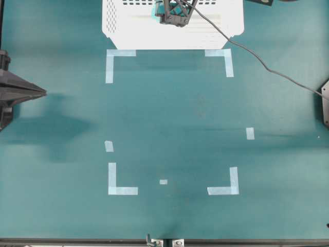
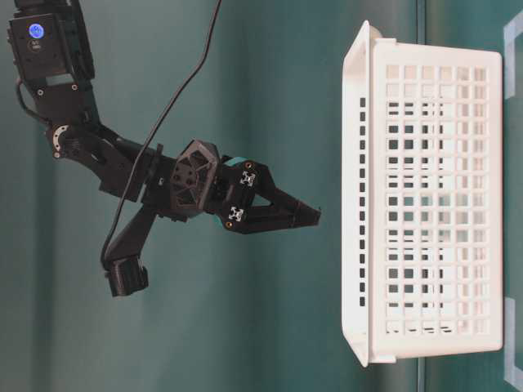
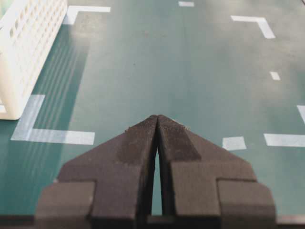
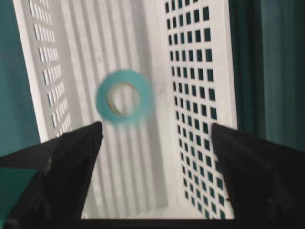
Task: Put the tape into the white basket.
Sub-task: 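Carry the tape roll over the white basket and release it inside, then raise the right gripper up out of the basket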
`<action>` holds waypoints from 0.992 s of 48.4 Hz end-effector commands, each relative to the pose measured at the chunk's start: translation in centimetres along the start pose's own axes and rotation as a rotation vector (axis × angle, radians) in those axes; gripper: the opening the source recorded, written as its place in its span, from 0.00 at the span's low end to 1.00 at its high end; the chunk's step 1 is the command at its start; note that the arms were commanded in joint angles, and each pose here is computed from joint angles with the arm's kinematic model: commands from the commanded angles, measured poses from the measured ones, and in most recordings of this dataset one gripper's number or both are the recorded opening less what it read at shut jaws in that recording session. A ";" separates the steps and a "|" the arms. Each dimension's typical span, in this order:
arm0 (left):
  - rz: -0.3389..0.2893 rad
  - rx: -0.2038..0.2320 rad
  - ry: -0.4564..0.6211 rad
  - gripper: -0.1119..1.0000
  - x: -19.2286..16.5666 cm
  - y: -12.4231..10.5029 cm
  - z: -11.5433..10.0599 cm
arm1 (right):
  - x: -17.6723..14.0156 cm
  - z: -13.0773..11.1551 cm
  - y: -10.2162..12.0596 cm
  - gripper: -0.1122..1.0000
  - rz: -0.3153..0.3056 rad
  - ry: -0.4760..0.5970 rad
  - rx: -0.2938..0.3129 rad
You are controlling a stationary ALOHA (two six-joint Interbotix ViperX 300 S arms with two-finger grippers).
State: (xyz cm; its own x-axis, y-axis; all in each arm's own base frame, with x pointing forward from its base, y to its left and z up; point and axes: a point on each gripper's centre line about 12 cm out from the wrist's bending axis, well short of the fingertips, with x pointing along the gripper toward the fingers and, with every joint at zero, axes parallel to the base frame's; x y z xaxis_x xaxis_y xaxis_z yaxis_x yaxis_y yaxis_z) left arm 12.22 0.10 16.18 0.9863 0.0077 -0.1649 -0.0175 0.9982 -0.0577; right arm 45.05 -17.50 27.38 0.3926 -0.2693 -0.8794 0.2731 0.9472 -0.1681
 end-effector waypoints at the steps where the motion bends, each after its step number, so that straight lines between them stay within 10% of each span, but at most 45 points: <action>1: 0.001 0.001 -0.005 0.00 0.1 0.0 0.4 | -2.4 0.8 -0.6 0.92 -0.009 -0.058 0.011; 20: 0.001 0.001 -0.009 0.00 0.0 0.0 0.5 | -3.6 0.9 1.4 0.92 0.023 -0.056 0.001; 48: 0.001 0.001 -0.009 0.00 0.0 0.0 0.5 | -7.8 0.9 13.4 0.91 0.177 -0.110 -0.098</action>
State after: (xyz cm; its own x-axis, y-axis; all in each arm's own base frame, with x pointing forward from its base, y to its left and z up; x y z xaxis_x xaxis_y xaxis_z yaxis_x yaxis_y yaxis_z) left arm 12.22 0.10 16.18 0.9863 0.0077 -0.1649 -0.0177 0.9981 -0.0592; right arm 46.85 -4.05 29.53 0.4594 -0.1220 -0.8798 0.1155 0.9903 -0.0771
